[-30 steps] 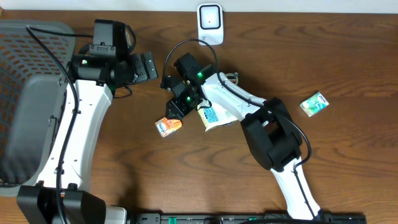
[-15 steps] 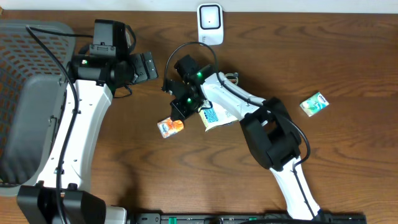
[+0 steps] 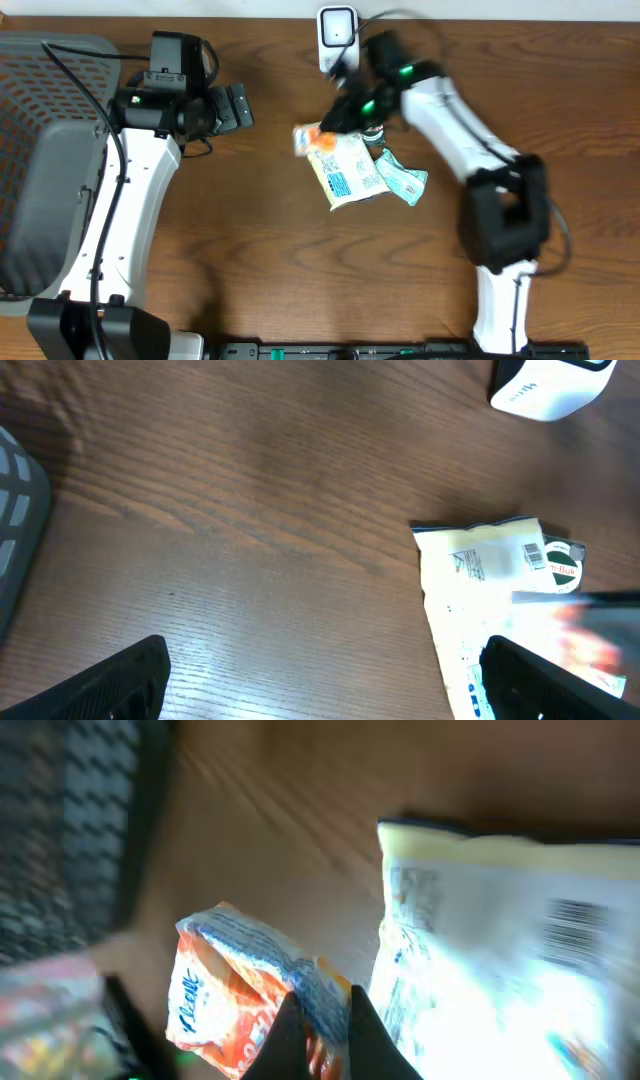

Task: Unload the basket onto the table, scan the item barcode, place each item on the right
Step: 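Lift the orange pack and move it right with the right gripper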

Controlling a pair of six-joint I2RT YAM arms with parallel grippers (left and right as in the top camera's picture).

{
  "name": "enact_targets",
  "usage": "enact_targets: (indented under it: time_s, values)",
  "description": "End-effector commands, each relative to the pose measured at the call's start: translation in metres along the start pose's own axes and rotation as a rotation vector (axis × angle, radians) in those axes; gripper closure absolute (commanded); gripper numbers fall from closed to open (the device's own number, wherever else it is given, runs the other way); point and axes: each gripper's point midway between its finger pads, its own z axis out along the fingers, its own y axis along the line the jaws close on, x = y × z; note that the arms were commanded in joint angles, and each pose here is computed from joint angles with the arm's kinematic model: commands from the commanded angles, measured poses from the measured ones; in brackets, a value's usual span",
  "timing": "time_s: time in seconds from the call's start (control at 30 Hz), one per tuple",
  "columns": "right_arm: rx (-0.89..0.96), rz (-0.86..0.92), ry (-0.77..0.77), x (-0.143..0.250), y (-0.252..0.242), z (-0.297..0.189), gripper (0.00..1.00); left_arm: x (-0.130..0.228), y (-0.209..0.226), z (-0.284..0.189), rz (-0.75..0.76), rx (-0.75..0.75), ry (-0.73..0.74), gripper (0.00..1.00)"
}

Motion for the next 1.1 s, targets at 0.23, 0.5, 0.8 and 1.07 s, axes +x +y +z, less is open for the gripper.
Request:
enact_targets:
  time_s: [0.23, 0.5, 0.8, 1.07]
  values:
    - [-0.144, 0.496, -0.162, -0.015, -0.028, -0.132, 0.99, -0.001, -0.002, 0.001, 0.002, 0.008, 0.004, 0.02]
    - [-0.185, 0.871, -0.054, 0.023, -0.041, -0.155, 0.98, -0.001, -0.002, 0.001, 0.002, 0.007, 0.004, 0.02]
    - [-0.344, 0.923, 0.012, 0.027, -0.012, -0.161, 0.99, -0.001, -0.002, 0.001, 0.002, 0.007, 0.004, 0.02]
    - [-0.337, 0.922, 0.019, 0.028, -0.011, -0.159, 0.99, -0.001, -0.002, 0.001, 0.002, 0.007, 0.004, 0.02]
